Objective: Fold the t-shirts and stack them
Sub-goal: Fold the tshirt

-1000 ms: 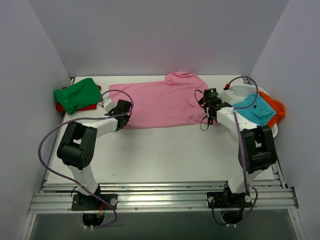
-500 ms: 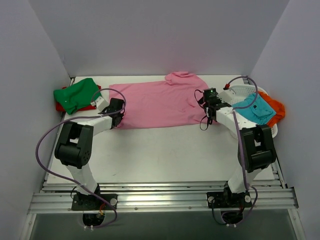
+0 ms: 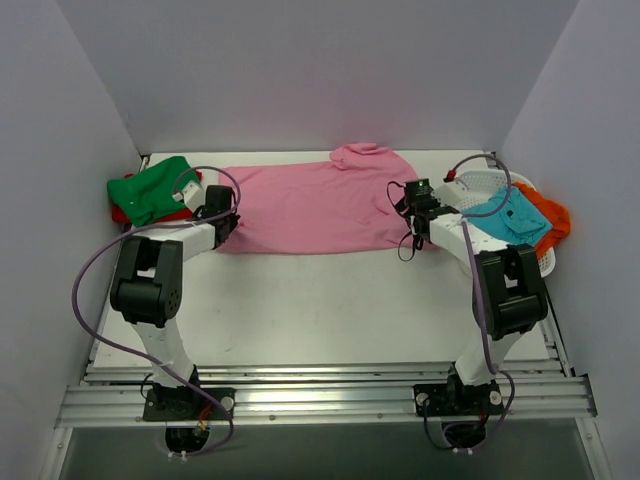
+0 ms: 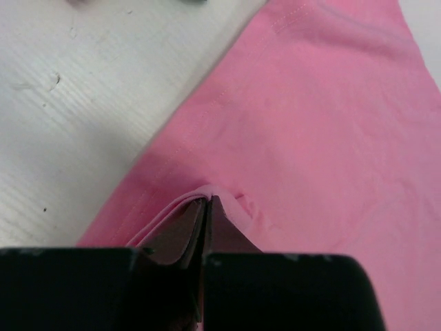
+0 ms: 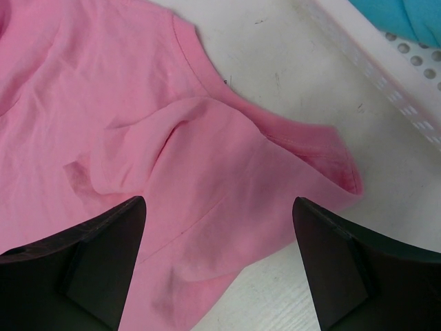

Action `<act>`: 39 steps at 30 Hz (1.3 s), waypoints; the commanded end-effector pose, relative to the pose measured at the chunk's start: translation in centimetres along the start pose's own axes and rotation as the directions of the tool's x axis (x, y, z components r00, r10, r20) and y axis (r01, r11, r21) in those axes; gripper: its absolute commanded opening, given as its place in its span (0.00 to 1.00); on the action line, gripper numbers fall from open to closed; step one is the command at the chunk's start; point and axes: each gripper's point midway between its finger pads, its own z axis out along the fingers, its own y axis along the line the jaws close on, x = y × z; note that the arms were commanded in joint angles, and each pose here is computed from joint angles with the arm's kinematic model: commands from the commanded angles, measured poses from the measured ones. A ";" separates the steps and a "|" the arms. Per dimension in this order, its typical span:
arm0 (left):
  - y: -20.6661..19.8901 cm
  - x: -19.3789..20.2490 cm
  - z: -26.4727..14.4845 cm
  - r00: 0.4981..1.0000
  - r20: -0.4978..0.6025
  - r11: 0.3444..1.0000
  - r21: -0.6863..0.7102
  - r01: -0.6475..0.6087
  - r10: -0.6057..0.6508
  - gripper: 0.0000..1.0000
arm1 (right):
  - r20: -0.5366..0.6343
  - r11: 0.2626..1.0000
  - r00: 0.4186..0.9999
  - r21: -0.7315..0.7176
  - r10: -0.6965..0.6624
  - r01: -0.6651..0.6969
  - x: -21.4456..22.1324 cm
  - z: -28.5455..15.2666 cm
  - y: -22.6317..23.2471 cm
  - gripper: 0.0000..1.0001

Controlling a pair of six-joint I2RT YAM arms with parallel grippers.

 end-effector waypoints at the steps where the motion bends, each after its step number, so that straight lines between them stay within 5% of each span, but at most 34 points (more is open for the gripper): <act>1: -3.2 -2.5 1.0 0.999 0.034 0.993 0.114 0.024 -0.028 0.02 | 0.023 1.000 1.000 0.016 -0.001 0.001 -0.8 0.5 0.1 0.83; 5: -2.7 -2.4 2.5 1.000 0.000 0.996 0.086 0.030 -0.030 0.06 | 0.017 1.000 1.000 0.029 -0.006 0.005 -0.5 1.2 0.1 0.83; 8: -2.4 -2.6 3.4 0.998 -0.023 0.994 0.082 0.065 -0.064 0.45 | 0.015 1.000 1.000 0.027 -0.004 0.004 -0.6 1.5 0.4 0.83; 9: -2.3 -2.3 3.5 0.996 -0.038 0.993 0.085 0.079 -0.076 0.74 | 0.017 1.000 1.000 0.023 -0.002 0.001 -0.7 1.5 0.7 0.84; 11: -2.0 -2.6 3.7 0.995 -0.045 0.992 0.078 0.098 -0.095 0.94 | 0.017 1.000 1.000 0.018 -0.001 0.000 -0.8 1.6 0.9 0.84; 21: -5.3 -9.3 0.6 0.988 0.022 0.974 0.173 0.145 -0.151 0.94 | 0.075 0.997 0.997 -0.069 0.028 -0.023 -5.0 -0.3 4.6 0.85; 26: -8.6 -12.9 0.2 0.988 0.043 0.959 0.249 0.134 -0.149 0.94 | 0.144 0.969 0.989 -0.248 0.028 0.009 -8.8 -0.3 9.7 0.86; 32: -12.0 -13.9 3.2 0.993 0.016 0.928 0.359 0.102 -0.115 0.94 | 0.030 0.917 0.993 -0.381 -0.118 0.120 -7.0 5.7 16.2 0.86; 36: -15.7 -12.6 4.8 0.996 -0.058 0.864 0.496 0.088 -0.068 0.94 | 0.040 0.858 0.993 -0.500 -0.109 0.114 -7.4 7.7 20.9 0.86; 39: -14.7 -12.3 8.1 0.993 -0.098 0.859 0.501 0.110 -0.070 0.94 | 0.031 0.802 0.995 -0.590 -0.094 0.094 -6.5 9.1 23.0 0.86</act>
